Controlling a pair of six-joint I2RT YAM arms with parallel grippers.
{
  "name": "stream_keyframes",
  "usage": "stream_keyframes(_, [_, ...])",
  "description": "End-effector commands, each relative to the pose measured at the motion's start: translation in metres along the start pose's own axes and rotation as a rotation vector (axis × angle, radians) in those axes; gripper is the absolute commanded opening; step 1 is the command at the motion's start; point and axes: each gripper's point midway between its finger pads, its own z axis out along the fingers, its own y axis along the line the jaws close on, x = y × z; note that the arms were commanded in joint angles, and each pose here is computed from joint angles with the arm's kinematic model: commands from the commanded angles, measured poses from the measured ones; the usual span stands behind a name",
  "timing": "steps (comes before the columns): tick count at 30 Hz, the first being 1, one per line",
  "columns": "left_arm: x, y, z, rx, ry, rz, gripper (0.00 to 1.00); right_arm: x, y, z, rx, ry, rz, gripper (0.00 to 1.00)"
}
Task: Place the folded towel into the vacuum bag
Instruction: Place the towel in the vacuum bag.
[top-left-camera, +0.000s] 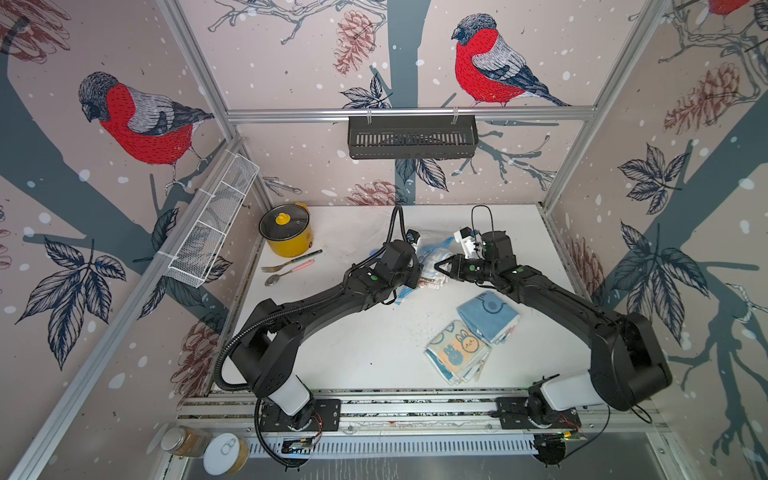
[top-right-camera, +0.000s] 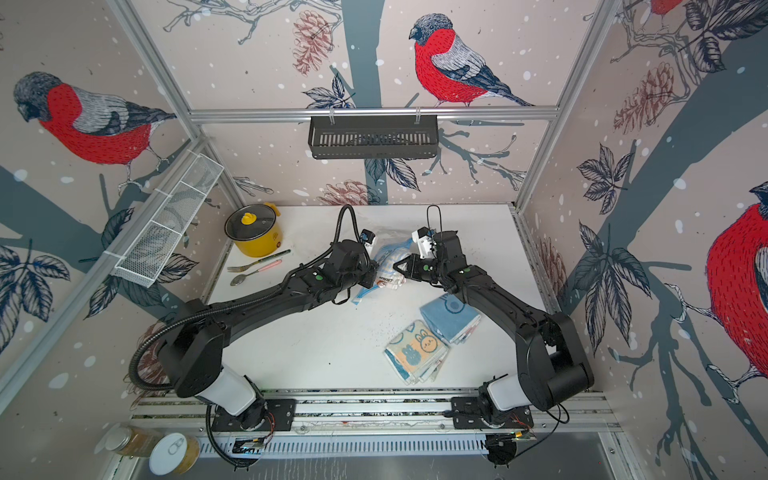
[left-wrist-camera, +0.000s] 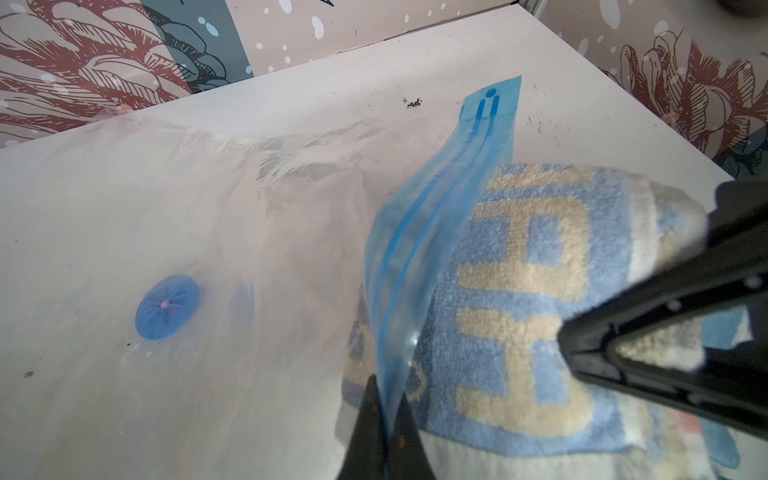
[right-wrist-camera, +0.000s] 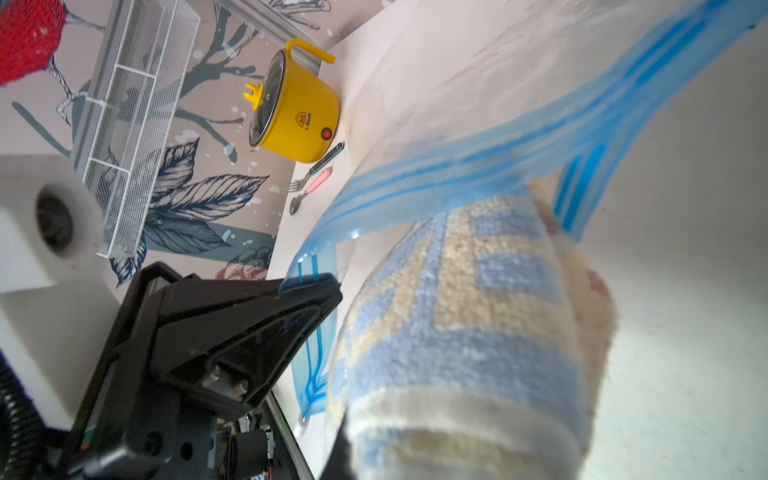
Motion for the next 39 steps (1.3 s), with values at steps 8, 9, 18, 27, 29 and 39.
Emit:
stream_keyframes(8, [-0.006,-0.010,0.004,0.042,0.004,-0.049,0.00,-0.025,0.013,0.009,-0.019,-0.134,0.024,0.00])
stream_keyframes(9, [-0.007,-0.011,0.004,0.045,0.002,-0.051,0.00,-0.023,0.015,0.013,-0.019,-0.124,0.018,0.00])
stream_keyframes(18, [-0.014,-0.011,0.002,0.046,-0.023,-0.078,0.00,-0.006,-0.007,0.029,0.047,-0.074,0.074,0.02])
stream_keyframes(27, [-0.014,-0.016,0.000,0.083,-0.044,-0.123,0.00,-0.010,-0.015,0.045,0.074,-0.074,0.126,0.09])
stream_keyframes(29, [-0.013,-0.016,0.001,0.086,-0.041,-0.130,0.00,-0.011,-0.015,0.048,0.074,-0.072,0.132,0.09])
stream_keyframes(39, [-0.020,-0.014,0.000,0.079,-0.066,-0.165,0.00,-0.004,-0.022,0.047,0.120,-0.051,0.132,0.49])
